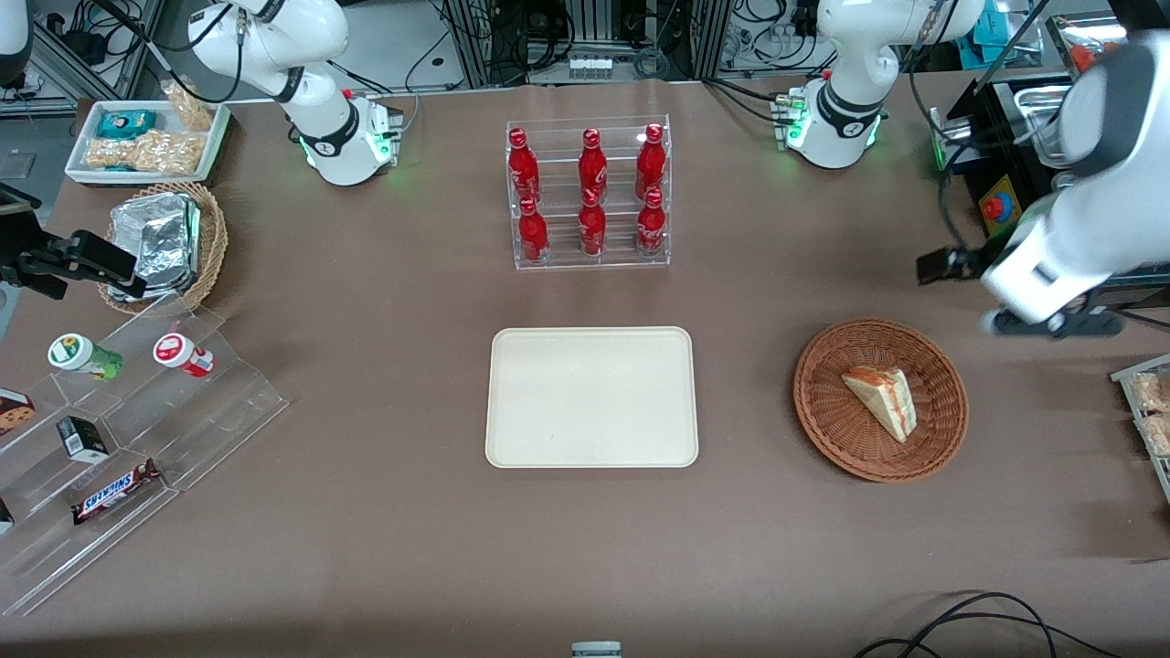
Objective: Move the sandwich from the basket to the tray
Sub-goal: 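Move the open left gripper down over the sandwich in the basket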
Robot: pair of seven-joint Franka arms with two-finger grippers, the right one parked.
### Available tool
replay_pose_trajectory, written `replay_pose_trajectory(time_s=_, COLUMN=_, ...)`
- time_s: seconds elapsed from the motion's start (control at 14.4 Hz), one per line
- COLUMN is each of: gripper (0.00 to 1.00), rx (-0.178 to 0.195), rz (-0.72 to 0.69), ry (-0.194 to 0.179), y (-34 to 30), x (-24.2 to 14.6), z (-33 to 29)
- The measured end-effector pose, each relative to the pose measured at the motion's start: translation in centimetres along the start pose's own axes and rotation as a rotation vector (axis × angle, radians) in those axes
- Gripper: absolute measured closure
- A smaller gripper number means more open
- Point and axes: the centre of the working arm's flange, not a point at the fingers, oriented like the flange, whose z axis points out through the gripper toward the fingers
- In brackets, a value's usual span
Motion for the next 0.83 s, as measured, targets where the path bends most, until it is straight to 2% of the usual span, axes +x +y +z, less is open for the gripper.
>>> replay_pose_trajectory(time_s=0.14, gripper=0.00, rx=-0.003, rz=0.000, ry=-0.011, y=0.1, x=3.1, z=4.2)
replay_pose_trajectory(time_s=0.42, gripper=0.00, rx=-0.010, rz=-0.064, ry=0.042, y=-0.1, x=5.3, z=10.1)
replay_pose_trajectory(time_s=0.49, gripper=0.00, rx=-0.014, rz=-0.139, ry=0.062, y=-0.1, x=5.5, z=10.8)
replay_pose_trajectory(time_s=0.7, gripper=0.00, rx=-0.034, rz=-0.395, ry=0.163, y=-0.1, x=6.4, z=12.6)
replay_pose_trajectory(time_s=0.83, gripper=0.00, rx=-0.070, rz=-0.577, ry=0.224, y=-0.1, x=6.8, z=14.7)
